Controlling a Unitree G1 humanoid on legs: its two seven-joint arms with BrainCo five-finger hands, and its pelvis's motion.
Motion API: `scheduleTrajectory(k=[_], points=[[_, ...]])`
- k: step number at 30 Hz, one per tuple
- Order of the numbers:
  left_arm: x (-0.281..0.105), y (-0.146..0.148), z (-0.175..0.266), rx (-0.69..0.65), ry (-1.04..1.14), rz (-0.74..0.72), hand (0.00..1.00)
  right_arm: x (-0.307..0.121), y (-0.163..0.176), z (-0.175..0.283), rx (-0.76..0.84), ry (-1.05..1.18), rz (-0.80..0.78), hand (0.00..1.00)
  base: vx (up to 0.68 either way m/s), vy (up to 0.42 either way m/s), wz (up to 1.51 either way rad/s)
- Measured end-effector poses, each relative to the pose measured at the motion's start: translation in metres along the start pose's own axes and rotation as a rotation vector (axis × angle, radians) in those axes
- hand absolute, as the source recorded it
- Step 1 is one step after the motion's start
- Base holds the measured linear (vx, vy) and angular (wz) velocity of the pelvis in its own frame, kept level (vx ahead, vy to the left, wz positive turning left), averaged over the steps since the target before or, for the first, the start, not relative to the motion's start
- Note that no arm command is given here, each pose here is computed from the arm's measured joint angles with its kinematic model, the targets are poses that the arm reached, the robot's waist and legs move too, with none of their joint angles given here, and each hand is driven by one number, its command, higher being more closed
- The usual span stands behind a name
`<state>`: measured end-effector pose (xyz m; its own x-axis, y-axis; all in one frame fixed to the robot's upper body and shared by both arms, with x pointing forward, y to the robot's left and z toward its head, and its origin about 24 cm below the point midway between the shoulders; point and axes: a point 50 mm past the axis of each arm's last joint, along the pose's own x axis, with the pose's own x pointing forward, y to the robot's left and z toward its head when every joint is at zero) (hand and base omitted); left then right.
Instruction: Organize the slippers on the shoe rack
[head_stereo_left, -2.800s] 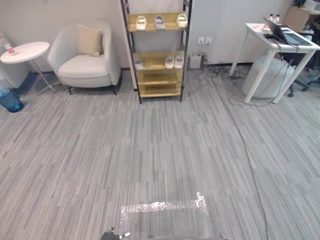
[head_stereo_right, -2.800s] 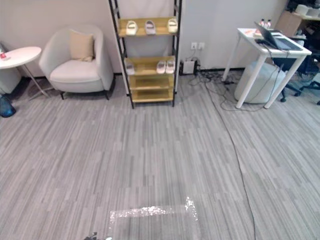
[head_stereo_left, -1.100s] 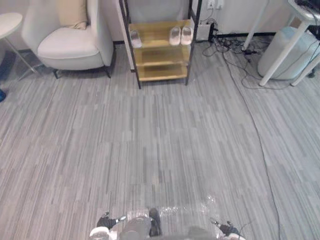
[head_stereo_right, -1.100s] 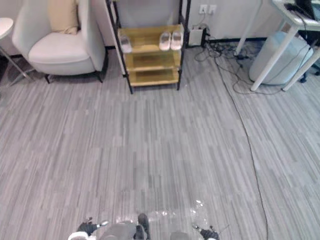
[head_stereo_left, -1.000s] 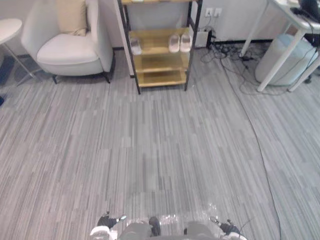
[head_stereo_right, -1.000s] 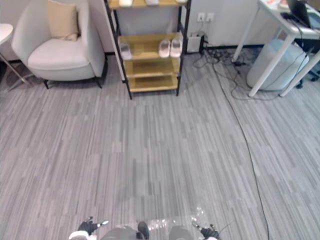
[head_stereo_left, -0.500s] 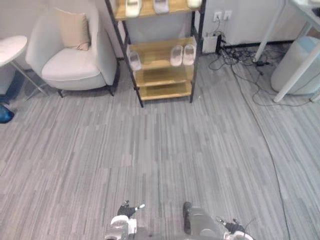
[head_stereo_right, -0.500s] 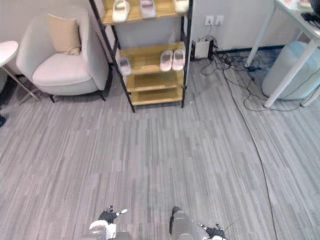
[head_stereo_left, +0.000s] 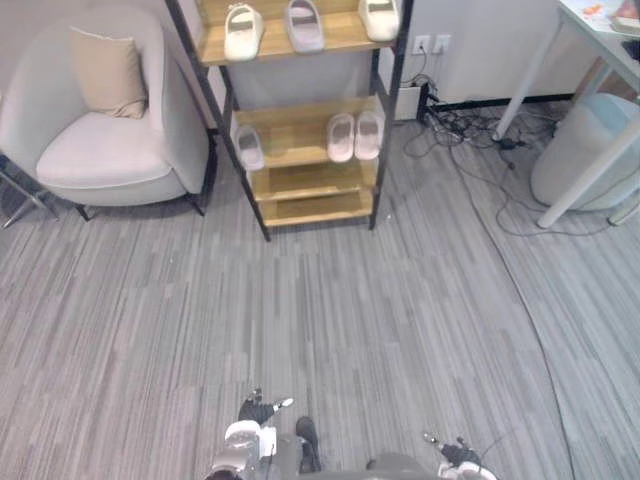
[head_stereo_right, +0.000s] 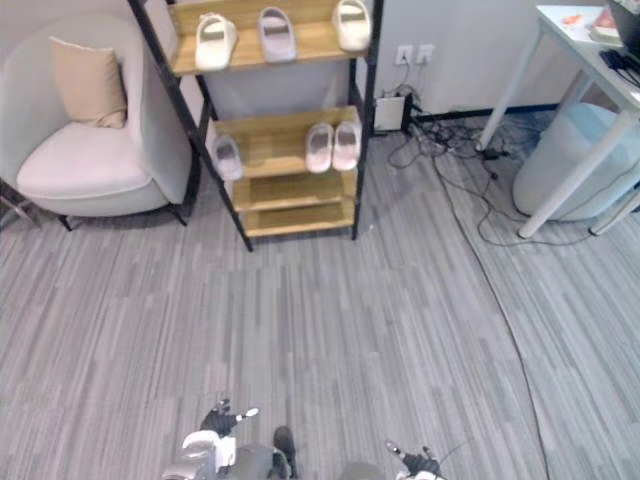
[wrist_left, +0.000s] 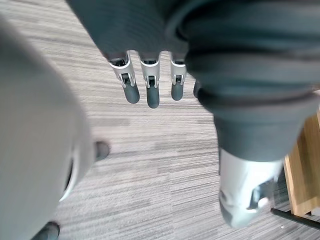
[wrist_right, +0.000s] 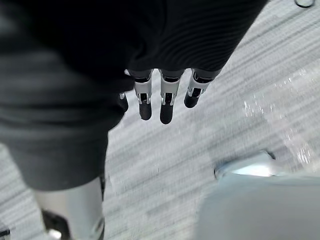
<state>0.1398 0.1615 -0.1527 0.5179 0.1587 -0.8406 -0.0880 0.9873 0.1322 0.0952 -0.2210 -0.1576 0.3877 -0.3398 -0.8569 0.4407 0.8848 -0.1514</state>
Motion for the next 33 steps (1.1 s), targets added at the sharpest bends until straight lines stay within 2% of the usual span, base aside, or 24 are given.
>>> scheduleTrajectory(k=[7,10,12,17,23,26,33], points=[[0.002,0.001,0.003,0.044,0.003,-0.005,0.00,0.003,-0.004,0.012,-0.016,-0.036,-0.005,0.00,0.46,-0.099,0.10],[0.001,-0.002,-0.007,0.068,0.039,-0.017,0.00,0.000,-0.010,-0.008,-0.019,0.029,-0.022,0.00,0.62,-0.303,0.35],[0.000,-0.008,-0.007,0.061,0.041,-0.036,0.00,0.003,-0.014,0.000,-0.024,0.019,-0.036,0.00,0.49,-0.241,0.17],[-0.001,-0.012,0.006,-0.064,-0.010,-0.024,0.00,0.001,-0.005,0.008,-0.047,-0.034,-0.006,0.00,0.38,-0.207,0.20],[-0.001,-0.015,0.015,-0.064,-0.062,-0.033,0.00,-0.001,0.007,0.016,-0.019,-0.076,0.026,0.00,0.31,-0.019,-0.07],[-0.002,-0.019,0.014,-0.032,-0.060,-0.048,0.00,0.002,-0.003,0.014,-0.038,-0.056,0.000,0.00,0.41,0.198,-0.37],[0.000,-0.009,0.001,0.094,-0.009,-0.051,0.00,0.001,0.006,0.002,-0.042,0.003,0.021,0.00,0.46,0.184,-0.16]])
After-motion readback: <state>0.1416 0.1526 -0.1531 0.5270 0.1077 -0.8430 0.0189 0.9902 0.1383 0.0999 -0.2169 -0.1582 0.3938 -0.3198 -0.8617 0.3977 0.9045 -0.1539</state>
